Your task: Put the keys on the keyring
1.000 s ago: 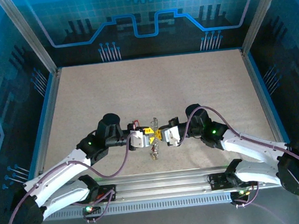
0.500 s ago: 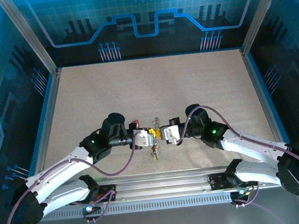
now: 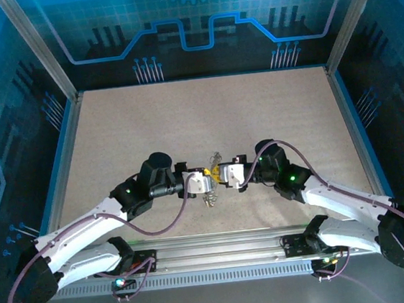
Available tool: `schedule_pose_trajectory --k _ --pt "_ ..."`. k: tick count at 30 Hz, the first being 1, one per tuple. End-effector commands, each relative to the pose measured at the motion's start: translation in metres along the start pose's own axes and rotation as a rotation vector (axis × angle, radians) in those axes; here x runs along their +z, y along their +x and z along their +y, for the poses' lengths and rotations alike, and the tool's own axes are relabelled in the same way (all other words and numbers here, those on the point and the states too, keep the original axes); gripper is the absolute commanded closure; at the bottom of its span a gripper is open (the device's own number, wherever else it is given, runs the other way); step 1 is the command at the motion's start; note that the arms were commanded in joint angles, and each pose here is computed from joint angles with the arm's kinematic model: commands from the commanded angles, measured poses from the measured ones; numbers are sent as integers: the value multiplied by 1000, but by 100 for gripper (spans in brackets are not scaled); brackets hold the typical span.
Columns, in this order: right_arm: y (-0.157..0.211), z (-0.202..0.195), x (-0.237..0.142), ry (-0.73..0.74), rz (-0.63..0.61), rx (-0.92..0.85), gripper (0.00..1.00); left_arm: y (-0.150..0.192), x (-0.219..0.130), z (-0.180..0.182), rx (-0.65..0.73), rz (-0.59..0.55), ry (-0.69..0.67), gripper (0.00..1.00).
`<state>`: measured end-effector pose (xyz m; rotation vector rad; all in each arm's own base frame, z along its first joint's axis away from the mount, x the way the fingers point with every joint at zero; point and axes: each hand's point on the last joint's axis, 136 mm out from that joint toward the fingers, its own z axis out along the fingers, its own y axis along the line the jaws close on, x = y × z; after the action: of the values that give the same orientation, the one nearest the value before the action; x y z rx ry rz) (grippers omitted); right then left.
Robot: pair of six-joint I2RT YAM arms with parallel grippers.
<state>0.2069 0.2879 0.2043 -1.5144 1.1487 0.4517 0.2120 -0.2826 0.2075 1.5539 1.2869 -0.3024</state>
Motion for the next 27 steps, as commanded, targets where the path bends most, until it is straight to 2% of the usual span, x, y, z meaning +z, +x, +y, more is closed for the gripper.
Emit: schedule_pose_trajectory --k 1,5,11,27 --pt "-7 -12 -10 54 -60 45 82 -21 -6 6 -35 -98 -19 100" --pt "-9 -11 -17 54 -102 50 80 -39 -7 2 -93 -210 30 100" --pt "-12 -9 -31 55 -150 46 79 -51 -16 13 -157 -374 -8 100" --pt "-28 -8 -34 23 -230 38 79 -61 -15 5 -145 -506 50 100"
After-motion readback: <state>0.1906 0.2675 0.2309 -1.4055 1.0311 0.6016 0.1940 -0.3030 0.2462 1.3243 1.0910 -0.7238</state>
